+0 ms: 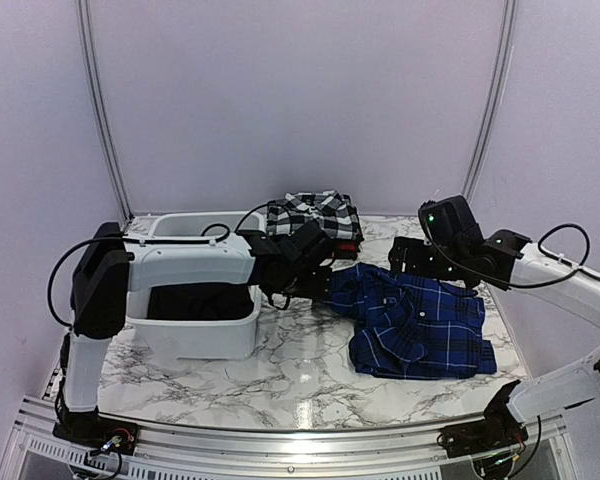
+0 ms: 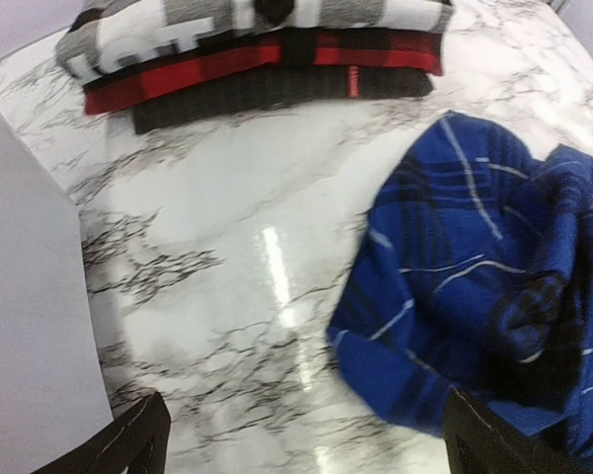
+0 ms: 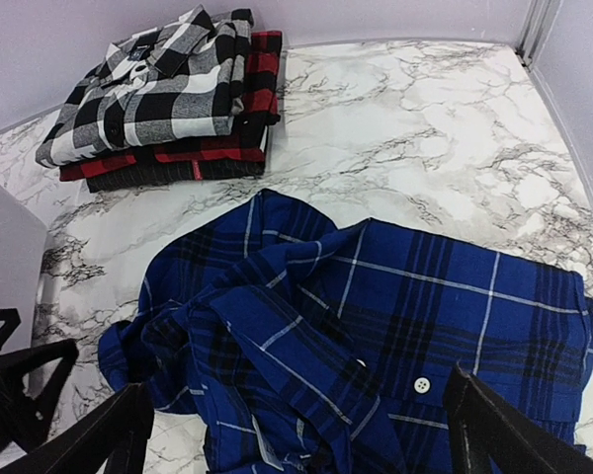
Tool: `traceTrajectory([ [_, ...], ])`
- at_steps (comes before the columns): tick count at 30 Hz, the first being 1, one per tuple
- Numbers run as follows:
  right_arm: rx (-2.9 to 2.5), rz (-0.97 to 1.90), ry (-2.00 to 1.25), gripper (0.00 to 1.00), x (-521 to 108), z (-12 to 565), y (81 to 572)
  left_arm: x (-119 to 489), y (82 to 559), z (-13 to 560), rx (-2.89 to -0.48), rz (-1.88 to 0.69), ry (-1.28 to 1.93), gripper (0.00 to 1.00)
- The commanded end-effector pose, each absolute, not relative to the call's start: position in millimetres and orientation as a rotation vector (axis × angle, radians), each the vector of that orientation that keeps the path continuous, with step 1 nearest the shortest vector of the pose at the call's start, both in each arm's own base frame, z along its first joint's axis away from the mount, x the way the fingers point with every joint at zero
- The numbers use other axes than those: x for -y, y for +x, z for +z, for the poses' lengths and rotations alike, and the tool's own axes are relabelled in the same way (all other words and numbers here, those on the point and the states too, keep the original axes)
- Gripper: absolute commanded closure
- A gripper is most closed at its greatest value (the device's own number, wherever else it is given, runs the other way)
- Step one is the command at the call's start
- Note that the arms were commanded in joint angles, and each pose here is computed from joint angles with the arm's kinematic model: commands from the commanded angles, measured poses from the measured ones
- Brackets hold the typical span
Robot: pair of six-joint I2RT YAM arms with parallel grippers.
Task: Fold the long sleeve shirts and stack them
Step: Move the bin to the corner of the board.
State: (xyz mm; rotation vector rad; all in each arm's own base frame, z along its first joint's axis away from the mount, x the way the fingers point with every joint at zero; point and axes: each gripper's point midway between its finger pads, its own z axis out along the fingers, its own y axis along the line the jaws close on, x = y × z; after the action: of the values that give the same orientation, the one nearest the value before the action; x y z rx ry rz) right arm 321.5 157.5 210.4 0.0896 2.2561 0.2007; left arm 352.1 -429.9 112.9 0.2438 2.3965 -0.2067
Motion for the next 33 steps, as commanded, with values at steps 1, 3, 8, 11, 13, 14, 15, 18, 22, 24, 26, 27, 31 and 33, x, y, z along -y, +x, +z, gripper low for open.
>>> traceTrajectory([
  [1,-2.22,0.258,0.069,0.02,-171,223,333,375,359,142,-2.365,-0.173,0.128,0.01],
  [3,-2.232,0.266,0.059,0.02,-175,219,335,352,359,143,-2.366,-0.159,0.112,0.01],
  [8,-2.257,0.292,0.031,0.01,-185,207,337,294,357,148,-2.367,-0.128,0.061,0.01],
  [11,-2.271,0.31,0.009,0.01,-192,201,338,257,358,142,-2.379,-0.102,0.015,0.01],
  [13,-2.28,0.316,-0.012,0.02,-197,197,338,237,361,140,-2.384,-0.092,-0.02,0.01],
  [14,-2.285,0.315,-0.022,0.01,-199,196,337,228,361,139,-2.386,-0.084,-0.034,0.01],
  [15,-2.291,0.313,-0.034,0.01,-201,194,337,219,362,138,-2.388,-0.074,-0.047,0.01],
  [18,-2.306,0.305,-0.059,0.01,-204,190,334,193,366,135,-2.391,-0.055,-0.102,0.01],
  [22,-2.323,0.299,-0.089,0.02,-206,185,330,170,376,132,-2.391,-0.051,-0.154,0.01],
  [24,-2.331,0.293,-0.104,0.02,-207,183,327,165,382,130,-2.394,-0.053,-0.167,0.01],
  [26,-2.344,0.283,-0.123,0.01,-207,180,323,162,387,129,-2.398,-0.054,-0.174,0.01],
  [27,-2.351,0.276,-0.13,0.01,-207,178,321,161,391,129,-2.397,-0.055,-0.177,0.01],
  [31,-2.38,0.246,-0.173,0.01,-206,172,307,158,402,130,-2.395,-0.054,-0.178,0.01],
  [33,-2.394,0.245,-0.209,0.01,-208,167,297,163,405,137,-2.383,-0.082,-0.168,0.01],
])
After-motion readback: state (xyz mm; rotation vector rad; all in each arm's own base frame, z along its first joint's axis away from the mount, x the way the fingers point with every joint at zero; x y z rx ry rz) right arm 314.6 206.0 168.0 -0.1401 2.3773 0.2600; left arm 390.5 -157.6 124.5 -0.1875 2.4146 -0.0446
